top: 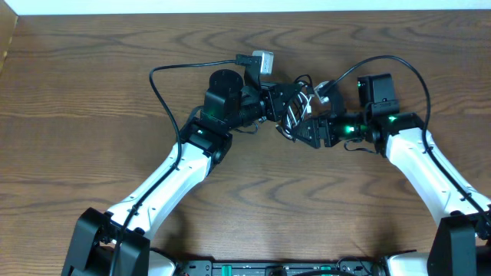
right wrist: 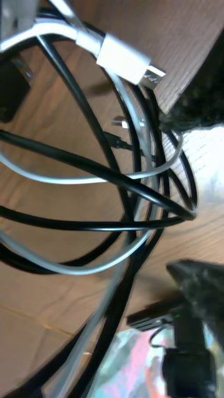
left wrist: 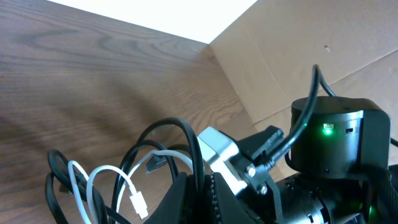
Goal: Untangle cables
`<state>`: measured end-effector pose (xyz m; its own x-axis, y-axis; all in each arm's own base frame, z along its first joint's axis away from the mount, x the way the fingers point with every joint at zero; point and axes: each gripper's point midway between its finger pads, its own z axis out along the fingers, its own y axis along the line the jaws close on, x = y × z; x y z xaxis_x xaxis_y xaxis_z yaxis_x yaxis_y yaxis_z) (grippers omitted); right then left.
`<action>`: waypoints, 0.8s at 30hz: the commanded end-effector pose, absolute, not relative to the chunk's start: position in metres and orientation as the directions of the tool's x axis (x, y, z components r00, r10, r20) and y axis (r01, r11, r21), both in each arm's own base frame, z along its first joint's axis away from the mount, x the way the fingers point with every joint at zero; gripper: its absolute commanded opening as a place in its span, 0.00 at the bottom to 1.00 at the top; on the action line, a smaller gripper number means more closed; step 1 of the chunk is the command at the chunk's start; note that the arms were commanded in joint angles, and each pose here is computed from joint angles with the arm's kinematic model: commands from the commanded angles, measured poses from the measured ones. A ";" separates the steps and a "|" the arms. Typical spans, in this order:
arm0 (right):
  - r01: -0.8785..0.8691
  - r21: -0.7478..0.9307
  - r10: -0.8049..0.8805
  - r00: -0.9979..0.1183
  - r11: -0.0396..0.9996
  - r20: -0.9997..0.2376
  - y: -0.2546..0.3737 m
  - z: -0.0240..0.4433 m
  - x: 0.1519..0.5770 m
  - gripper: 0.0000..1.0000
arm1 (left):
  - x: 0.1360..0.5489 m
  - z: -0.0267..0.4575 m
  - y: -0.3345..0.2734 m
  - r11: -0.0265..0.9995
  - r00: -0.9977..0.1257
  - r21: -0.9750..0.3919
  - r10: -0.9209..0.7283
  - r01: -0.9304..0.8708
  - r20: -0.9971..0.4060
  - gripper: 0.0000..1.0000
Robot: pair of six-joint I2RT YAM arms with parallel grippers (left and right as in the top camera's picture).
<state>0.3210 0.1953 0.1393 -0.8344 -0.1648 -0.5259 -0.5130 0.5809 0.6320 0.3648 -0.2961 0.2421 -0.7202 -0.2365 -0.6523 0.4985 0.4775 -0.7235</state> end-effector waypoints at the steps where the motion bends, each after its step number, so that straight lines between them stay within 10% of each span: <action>1: -0.524 0.616 -0.181 -0.828 0.588 -0.531 0.200 0.136 0.320 0.44 | 0.364 0.251 -0.296 0.462 -0.710 -0.722 -0.240 0.515 -0.662 0.08; 4: -0.536 0.610 -0.186 -0.819 0.583 -0.543 0.202 0.137 0.321 0.01 | 0.364 0.251 -0.296 0.461 -0.712 -0.724 -0.242 0.513 -0.659 0.08; 12: -0.449 0.564 -0.138 -0.850 0.693 -0.508 0.189 0.124 0.333 0.01 | 0.364 0.251 -0.295 0.462 -0.712 -0.723 -0.242 0.513 -0.659 0.08; 24: 0.156 0.214 0.212 -0.938 0.964 -0.274 0.074 0.067 0.327 0.01 | 0.402 0.214 -0.219 0.621 -0.728 -0.708 -0.306 0.335 -0.613 0.08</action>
<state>0.3258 0.1178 0.0796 -0.9555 0.0732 -0.2856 -0.0418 0.9253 0.3770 0.3878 -0.2494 0.2156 -0.7519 -0.2763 -0.5986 0.3708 0.5735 -0.7305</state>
